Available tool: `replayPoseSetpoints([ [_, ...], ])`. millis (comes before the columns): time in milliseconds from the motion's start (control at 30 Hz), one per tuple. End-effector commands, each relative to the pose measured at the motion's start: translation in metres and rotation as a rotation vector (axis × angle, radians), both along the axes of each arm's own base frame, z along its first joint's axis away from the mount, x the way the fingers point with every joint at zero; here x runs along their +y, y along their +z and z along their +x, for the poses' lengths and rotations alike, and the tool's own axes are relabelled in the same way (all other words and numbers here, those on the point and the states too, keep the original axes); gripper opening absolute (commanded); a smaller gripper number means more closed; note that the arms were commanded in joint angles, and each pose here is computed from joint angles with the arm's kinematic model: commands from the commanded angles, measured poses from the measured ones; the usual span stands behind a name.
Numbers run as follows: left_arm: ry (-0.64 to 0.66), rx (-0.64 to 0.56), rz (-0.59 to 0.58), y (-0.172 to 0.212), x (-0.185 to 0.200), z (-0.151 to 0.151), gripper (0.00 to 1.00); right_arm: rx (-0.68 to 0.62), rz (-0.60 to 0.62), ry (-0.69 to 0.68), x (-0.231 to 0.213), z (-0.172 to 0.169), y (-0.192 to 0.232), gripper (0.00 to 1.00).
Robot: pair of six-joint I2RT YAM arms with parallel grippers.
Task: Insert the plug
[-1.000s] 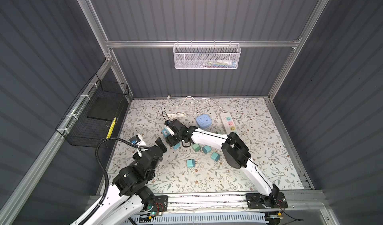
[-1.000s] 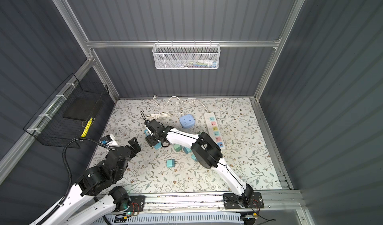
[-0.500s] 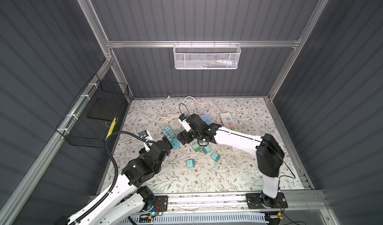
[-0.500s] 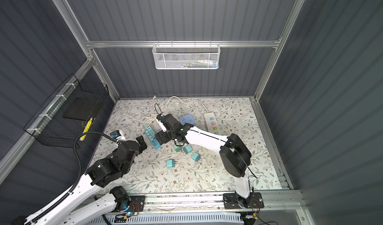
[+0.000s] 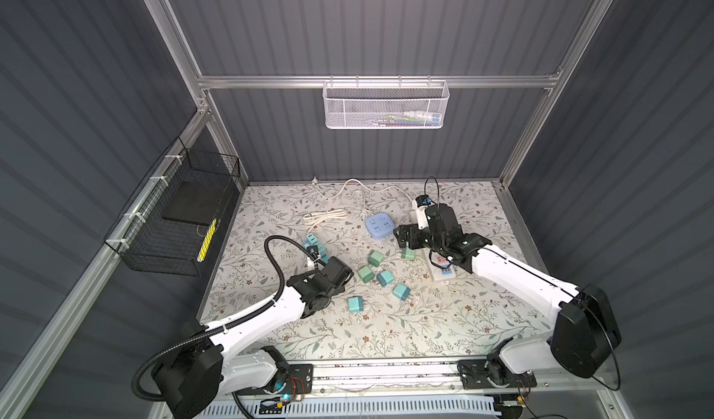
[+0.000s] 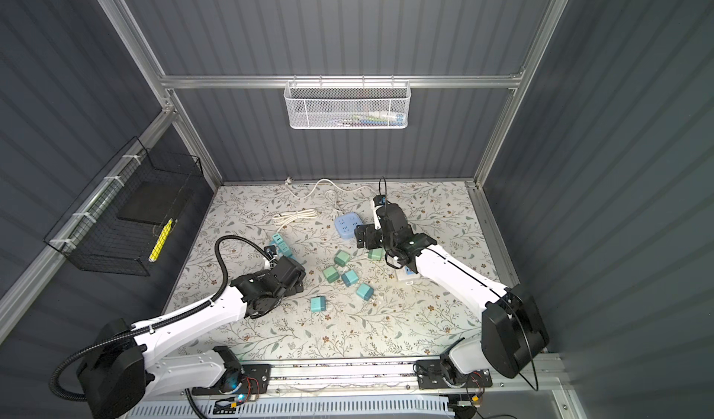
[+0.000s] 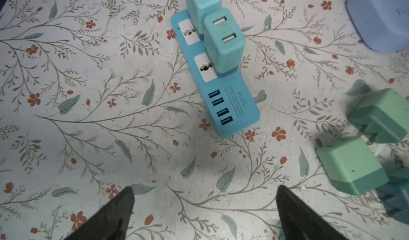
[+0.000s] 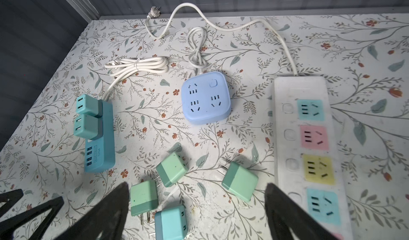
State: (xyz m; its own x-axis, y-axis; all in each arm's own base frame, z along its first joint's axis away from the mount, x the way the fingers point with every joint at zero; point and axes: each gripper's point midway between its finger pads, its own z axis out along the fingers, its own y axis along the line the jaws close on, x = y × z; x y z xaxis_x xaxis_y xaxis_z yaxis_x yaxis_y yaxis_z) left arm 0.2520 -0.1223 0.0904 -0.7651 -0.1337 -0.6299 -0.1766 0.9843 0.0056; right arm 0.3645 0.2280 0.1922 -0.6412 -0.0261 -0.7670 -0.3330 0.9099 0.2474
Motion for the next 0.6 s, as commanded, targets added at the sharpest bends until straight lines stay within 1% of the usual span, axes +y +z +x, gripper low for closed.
replayPoseSetpoints([
  [0,-0.009,0.025,-0.075,-0.009,0.000,0.015,1.00,-0.011,0.005,0.002,0.001,0.009,0.002,0.96],
  [67,0.001,0.063,-0.105,-0.022,0.007,0.024,1.00,0.021,-0.016,0.014,0.006,0.018,-0.007,0.98],
  [200,-0.052,0.108,-0.080,-0.036,-0.002,0.035,1.00,0.079,-0.097,0.028,0.020,0.047,-0.031,0.99],
  [333,-0.065,0.121,-0.082,-0.045,-0.005,0.036,1.00,0.155,-0.135,0.047,0.033,0.077,-0.062,0.99],
  [500,-0.051,0.148,-0.019,-0.054,0.004,0.033,1.00,0.231,-0.162,0.062,0.050,0.107,-0.096,0.99],
  [567,-0.028,0.151,-0.004,-0.057,0.010,0.034,1.00,0.272,-0.164,0.069,0.055,0.113,-0.108,0.99],
])
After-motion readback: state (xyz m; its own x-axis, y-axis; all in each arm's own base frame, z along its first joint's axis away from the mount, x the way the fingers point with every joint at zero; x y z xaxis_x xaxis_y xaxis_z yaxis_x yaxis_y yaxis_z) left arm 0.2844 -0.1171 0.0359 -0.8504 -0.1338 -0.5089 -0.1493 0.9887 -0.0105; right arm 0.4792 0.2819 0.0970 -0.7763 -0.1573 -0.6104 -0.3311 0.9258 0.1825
